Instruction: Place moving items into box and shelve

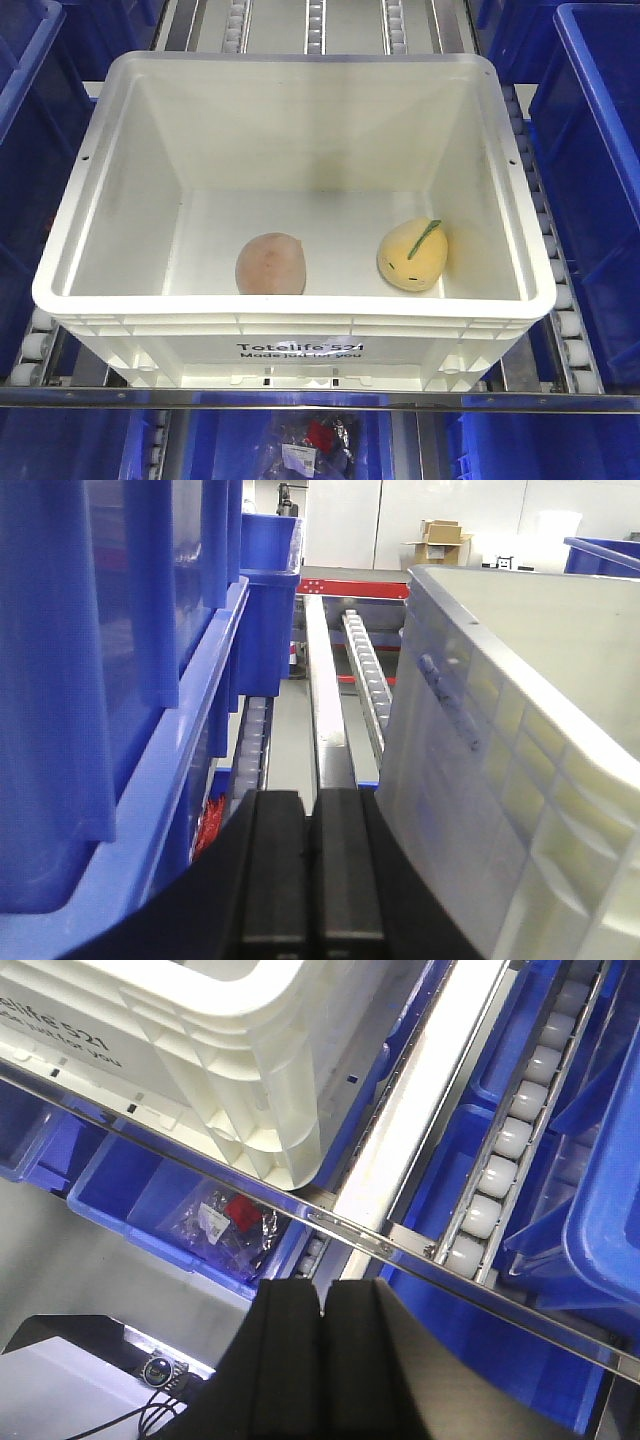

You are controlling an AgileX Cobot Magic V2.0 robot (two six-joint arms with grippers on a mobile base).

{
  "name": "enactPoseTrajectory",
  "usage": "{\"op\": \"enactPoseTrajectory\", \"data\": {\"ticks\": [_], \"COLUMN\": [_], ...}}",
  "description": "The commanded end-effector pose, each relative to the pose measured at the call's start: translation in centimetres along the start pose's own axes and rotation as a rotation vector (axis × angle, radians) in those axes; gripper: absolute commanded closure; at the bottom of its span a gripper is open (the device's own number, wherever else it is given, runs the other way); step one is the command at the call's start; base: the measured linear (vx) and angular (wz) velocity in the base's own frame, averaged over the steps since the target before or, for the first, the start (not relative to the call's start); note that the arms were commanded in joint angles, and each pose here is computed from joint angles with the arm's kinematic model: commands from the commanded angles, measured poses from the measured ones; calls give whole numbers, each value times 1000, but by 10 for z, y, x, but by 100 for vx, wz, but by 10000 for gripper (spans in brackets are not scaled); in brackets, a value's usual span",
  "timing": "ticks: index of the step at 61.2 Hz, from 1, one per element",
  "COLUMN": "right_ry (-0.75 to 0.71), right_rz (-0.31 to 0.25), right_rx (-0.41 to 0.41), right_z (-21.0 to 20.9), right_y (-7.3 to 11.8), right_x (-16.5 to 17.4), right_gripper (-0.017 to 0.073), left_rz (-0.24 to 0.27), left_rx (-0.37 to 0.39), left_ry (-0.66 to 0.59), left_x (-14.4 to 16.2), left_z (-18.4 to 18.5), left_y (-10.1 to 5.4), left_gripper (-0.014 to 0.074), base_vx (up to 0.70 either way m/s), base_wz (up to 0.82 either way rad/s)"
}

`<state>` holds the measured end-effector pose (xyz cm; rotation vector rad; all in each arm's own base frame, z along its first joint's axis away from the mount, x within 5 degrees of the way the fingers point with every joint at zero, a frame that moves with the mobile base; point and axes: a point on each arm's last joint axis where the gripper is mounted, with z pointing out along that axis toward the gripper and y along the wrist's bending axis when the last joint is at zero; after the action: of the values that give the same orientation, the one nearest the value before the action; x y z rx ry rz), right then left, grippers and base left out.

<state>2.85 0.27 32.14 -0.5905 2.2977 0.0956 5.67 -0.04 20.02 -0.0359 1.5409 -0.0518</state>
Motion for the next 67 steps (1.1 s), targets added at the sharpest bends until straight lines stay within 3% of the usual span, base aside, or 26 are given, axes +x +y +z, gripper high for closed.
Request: {"op": "enactPoseTrajectory", "data": {"ticks": [1, 19, 25, 43, 58, 67], "right_ry": [-61, -55, -90, -612, -754, -843], "right_rz": [-9, -9, 22, 123, 223, 209], "right_rx": [10, 11, 59, 298, 397, 409], "right_z": [-4, -3, -2, 50, 89, 101], "right_y": [-1, -1, -4, -4, -3, -1], "right_x": [-9, -8, -5, 19, 55, 65], "right_gripper": [575, 575, 575, 575, 575, 575], "left_rz": [-12, -12, -12, -12, -12, -12], "left_rx": [13, 13, 13, 13, 13, 13], "left_ry": [-70, -70, -70, -70, -70, -70], "left_x": [1, 1, 1, 1, 1, 1], "left_z": [0, 0, 0, 0, 0, 0], "left_y": [-1, -1, -1, -1, -1, -1], "left_gripper": [616, 616, 616, 616, 616, 616], "base_vx": [0, 0, 0, 0, 0, 0], "base_wz": [0, 0, 0, 0, 0, 0]}}
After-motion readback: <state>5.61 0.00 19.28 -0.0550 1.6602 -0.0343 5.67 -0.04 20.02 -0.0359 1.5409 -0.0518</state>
